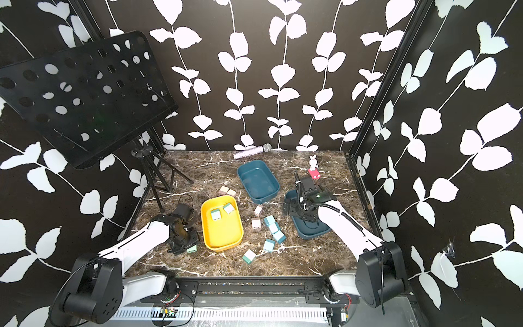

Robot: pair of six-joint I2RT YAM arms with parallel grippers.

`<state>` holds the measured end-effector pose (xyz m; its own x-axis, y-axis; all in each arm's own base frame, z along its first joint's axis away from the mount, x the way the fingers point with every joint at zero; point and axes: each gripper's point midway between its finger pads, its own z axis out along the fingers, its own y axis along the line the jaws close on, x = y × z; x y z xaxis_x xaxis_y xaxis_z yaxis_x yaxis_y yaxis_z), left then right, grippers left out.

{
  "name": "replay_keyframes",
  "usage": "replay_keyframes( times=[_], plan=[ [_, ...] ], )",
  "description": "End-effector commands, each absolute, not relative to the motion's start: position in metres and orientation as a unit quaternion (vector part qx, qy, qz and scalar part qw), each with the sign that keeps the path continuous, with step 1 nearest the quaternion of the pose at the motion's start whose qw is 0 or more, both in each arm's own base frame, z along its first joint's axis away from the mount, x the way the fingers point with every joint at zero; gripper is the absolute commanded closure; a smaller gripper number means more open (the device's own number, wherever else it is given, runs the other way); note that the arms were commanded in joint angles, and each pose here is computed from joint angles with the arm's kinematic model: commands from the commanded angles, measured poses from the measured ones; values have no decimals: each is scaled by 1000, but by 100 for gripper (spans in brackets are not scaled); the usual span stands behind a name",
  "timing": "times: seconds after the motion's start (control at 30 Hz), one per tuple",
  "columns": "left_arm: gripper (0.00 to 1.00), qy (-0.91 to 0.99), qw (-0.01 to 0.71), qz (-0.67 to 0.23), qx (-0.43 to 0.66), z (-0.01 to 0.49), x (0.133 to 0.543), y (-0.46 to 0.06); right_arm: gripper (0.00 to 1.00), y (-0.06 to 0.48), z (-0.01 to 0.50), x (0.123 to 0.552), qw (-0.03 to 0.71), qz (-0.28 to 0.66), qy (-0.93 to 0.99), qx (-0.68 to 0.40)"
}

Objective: Place the plugs by color into the storage box
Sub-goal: Pick up the plug from the center of the board.

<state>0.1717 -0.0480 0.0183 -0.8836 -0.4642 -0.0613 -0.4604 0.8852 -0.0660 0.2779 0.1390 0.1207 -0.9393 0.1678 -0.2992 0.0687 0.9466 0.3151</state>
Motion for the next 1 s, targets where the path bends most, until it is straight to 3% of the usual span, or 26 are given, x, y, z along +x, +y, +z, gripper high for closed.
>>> replay_keyframes(
  times=[0.0,0.1,0.3,0.57,0.97],
  plan=[
    [36,970,30,-19,-239,22,160,-44,2,138,122,277,170,149,972,66],
    [38,970,35,-36,-236,21,160,-48,2,139,120,277,168,149,972,66],
    [54,970,29,-43,-236,18,157,-51,2,143,117,279,164,152,973,64],
    [57,973,31,-28,-229,27,158,-46,2,145,116,281,161,152,973,60],
    [62,975,75,-7,-209,78,179,-38,2,148,116,284,162,155,973,55]
  ],
)
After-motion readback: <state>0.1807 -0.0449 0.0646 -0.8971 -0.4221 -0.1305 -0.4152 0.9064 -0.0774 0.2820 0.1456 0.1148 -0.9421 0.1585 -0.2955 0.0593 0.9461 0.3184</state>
